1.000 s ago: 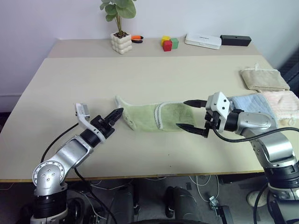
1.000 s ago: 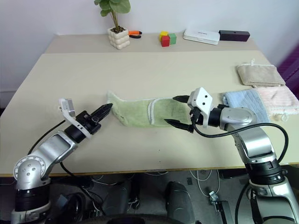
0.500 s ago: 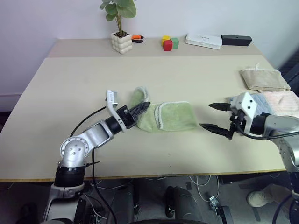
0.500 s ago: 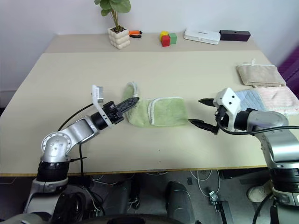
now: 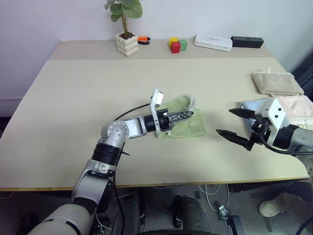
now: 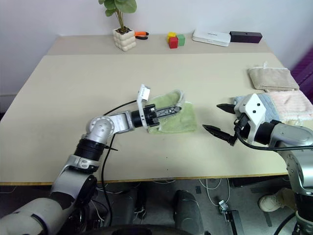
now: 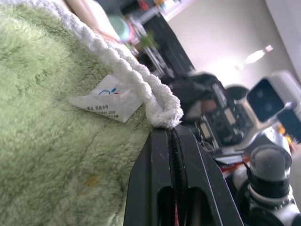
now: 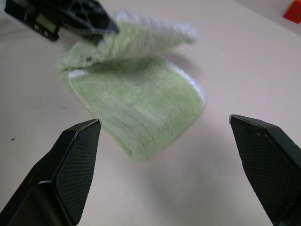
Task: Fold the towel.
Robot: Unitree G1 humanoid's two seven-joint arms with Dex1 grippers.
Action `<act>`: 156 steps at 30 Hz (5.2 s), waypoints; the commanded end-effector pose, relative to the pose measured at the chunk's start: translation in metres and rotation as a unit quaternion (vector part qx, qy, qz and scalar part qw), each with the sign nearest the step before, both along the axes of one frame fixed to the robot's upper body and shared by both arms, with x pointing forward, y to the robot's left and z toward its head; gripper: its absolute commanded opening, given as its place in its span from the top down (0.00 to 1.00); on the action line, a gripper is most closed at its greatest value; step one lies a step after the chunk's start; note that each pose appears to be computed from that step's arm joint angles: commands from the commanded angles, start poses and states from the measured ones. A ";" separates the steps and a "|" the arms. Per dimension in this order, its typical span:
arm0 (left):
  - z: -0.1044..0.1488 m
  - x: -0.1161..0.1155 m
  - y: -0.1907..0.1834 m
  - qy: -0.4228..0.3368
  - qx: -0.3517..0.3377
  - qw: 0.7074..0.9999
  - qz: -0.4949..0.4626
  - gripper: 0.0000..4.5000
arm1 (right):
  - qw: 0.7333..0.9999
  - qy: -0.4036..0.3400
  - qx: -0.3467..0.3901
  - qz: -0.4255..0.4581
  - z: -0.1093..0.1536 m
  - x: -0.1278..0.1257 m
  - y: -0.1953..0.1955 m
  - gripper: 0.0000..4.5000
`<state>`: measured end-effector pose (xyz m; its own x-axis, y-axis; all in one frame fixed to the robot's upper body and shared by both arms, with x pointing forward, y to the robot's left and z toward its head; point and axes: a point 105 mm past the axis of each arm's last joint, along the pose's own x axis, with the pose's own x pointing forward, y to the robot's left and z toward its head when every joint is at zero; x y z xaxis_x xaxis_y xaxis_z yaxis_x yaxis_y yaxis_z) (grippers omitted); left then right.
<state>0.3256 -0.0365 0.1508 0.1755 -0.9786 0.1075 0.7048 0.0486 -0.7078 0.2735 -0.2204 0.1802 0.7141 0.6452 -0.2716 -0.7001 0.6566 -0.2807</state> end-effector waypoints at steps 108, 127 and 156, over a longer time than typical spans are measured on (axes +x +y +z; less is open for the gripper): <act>-0.044 -0.004 0.095 0.129 0.094 0.980 0.116 0.01 | 0.990 -0.082 0.066 0.096 0.026 0.004 0.042 0.00; -0.059 0.015 0.027 0.273 0.055 0.957 0.082 0.53 | 0.993 -0.083 0.041 0.073 0.029 0.004 0.025 0.00; -0.014 0.087 0.250 0.054 -0.006 0.845 0.532 0.99 | 0.994 -0.052 0.011 0.098 0.010 -0.001 0.022 0.00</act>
<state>0.4145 0.1875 0.1180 0.9343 -0.3553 -0.0299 0.1973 0.5848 -0.7868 0.2705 -0.2006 0.1832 0.6006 0.7696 -0.2166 -0.7886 0.5257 -0.3190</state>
